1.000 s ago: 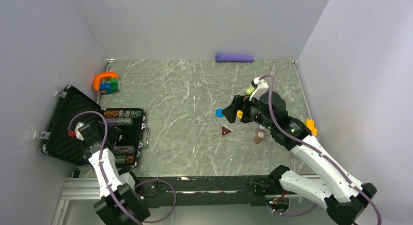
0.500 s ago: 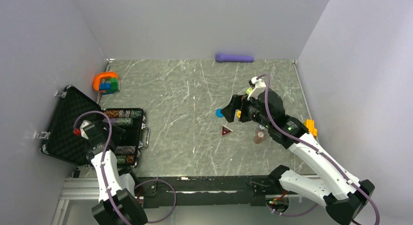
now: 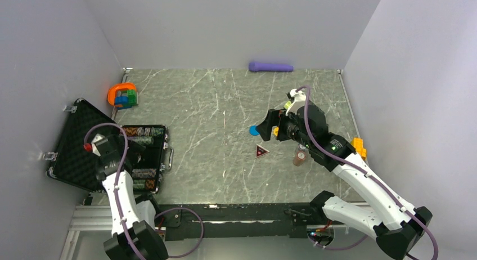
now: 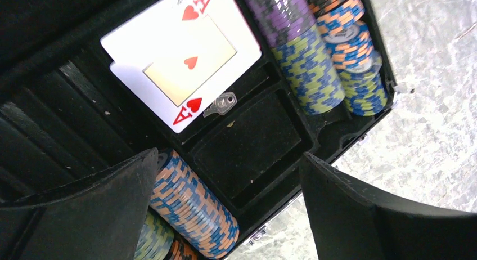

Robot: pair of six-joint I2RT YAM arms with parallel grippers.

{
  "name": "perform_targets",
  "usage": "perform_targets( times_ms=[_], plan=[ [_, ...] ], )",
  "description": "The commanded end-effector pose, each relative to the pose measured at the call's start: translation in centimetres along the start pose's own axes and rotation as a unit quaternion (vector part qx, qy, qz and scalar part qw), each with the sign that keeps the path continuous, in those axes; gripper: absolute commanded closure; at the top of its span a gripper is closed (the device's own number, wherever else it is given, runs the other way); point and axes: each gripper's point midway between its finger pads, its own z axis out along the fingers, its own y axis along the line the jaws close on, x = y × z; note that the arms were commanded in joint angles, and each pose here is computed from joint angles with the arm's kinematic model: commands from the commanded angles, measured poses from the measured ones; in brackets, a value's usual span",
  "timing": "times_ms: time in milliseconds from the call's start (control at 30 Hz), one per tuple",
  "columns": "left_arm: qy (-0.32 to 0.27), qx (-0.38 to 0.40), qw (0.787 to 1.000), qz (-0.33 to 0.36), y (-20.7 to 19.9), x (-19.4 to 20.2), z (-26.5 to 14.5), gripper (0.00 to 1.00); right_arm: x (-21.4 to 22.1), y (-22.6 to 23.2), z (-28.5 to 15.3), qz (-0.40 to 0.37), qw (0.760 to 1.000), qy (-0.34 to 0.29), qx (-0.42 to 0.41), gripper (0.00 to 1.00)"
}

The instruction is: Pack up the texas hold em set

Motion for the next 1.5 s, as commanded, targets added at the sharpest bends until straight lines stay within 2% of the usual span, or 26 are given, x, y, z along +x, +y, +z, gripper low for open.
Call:
perform_targets(
  times_ms=[0,200,333,467,567,700,800,867,1033,1100,1200,1300,1467],
  plan=[
    [-0.055,-0.018,0.997,0.047,-0.8,-4.2,-2.6,0.01,-1.1,-0.8,-0.2,-0.012,0.999,-0.014,0.026,0.0],
    [-0.136,-0.052,0.983,0.114,-1.4,-8.8,-5.8,0.01,-0.8,-3.2,-0.9,-0.022,0.996,-0.008,0.08,0.0],
    [-0.176,-0.029,0.968,0.177,-4.7,-10.3,-7.2,0.0,0.3,-5.5,-1.5,-0.016,0.991,0.003,0.13,0.0],
    [-0.143,0.029,0.956,0.254,-10.2,-9.4,-7.4,0.01,2.4,-8.1,-1.7,0.013,0.986,0.039,0.164,0.0],
    [-0.114,0.099,0.938,0.313,-15.3,-7.8,-7.8,0.01,3.9,-10.2,-1.8,0.054,0.979,0.067,0.184,0.01],
    [-0.074,0.236,0.895,0.371,-21.7,-4.5,-9.1,0.01,5.4,-13.2,-2.5,0.094,0.961,0.097,0.24,0.02],
    [-0.044,0.323,0.859,0.395,-24.3,-1.5,-9.9,0.01,7.1,-14.6,-2.9,0.115,0.948,0.131,0.266,0.04],
    [-0.031,0.356,0.842,0.405,-24.2,0.5,-9.5,0.01,8.0,-15.1,-3.2,0.131,0.94,0.148,0.277,0.06],
    [-0.02,0.387,0.821,0.419,-24.0,2.0,-10.7,0.0,10.4,-16.8,-3.0,0.142,0.922,0.177,0.314,0.14],
    [-0.022,0.399,0.817,0.415,-24.1,2.1,-11.2,0.0,11.5,-17.4,-2.5,0.141,0.917,0.196,0.318,0.2],
    [-0.02,0.408,0.815,0.41,-24.1,2.4,-11.6,0.01,12.8,-18.1,-1.8,0.14,0.91,0.216,0.326,0.24],
    [-0.011,0.43,0.805,0.408,-24.4,3.1,-12.3,0.01,13.3,-18.7,-1.9,0.136,0.902,0.225,0.343,0.25],
    [-0.004,0.435,0.801,0.41,-24.5,3.5,-12.4,0.01,13.4,-19.1,-1.8,0.131,0.9,0.226,0.35,0.25]
  ],
)
